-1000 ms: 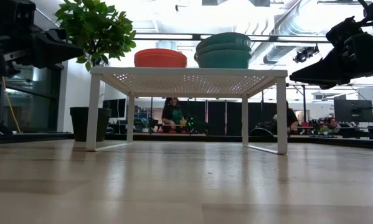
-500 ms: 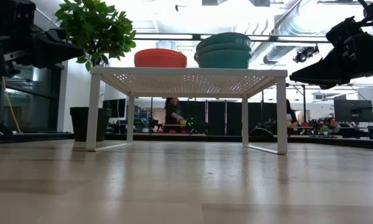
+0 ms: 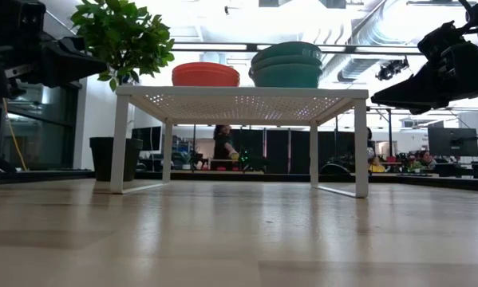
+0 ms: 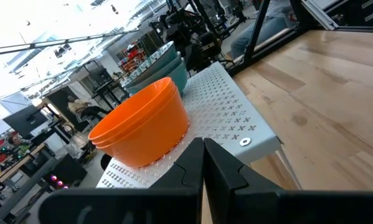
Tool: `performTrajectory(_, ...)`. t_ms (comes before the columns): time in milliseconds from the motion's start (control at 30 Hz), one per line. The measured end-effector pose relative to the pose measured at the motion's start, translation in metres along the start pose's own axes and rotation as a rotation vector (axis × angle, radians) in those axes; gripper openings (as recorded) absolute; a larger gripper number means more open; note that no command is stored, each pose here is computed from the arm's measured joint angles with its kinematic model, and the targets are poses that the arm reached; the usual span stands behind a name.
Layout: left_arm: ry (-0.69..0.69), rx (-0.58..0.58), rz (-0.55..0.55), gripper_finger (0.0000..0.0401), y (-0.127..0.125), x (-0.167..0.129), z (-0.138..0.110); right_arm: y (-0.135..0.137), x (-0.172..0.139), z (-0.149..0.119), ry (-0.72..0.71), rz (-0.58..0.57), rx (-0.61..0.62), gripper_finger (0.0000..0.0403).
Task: Pick & Place Mini bowls
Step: Return to Home Position
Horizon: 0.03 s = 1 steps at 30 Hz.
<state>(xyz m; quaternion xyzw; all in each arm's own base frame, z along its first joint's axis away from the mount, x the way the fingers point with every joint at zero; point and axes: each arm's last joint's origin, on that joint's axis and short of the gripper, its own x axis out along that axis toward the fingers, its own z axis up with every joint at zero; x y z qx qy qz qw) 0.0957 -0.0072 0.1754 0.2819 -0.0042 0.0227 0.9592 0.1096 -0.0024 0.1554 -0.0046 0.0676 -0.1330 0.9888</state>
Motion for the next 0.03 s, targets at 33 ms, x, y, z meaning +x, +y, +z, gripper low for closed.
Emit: performTrajectory(33,0.0,0.0,0.0,0.0,0.0,0.0,0.0,0.0,0.0,0.0,0.0,0.0,0.0,0.0094)
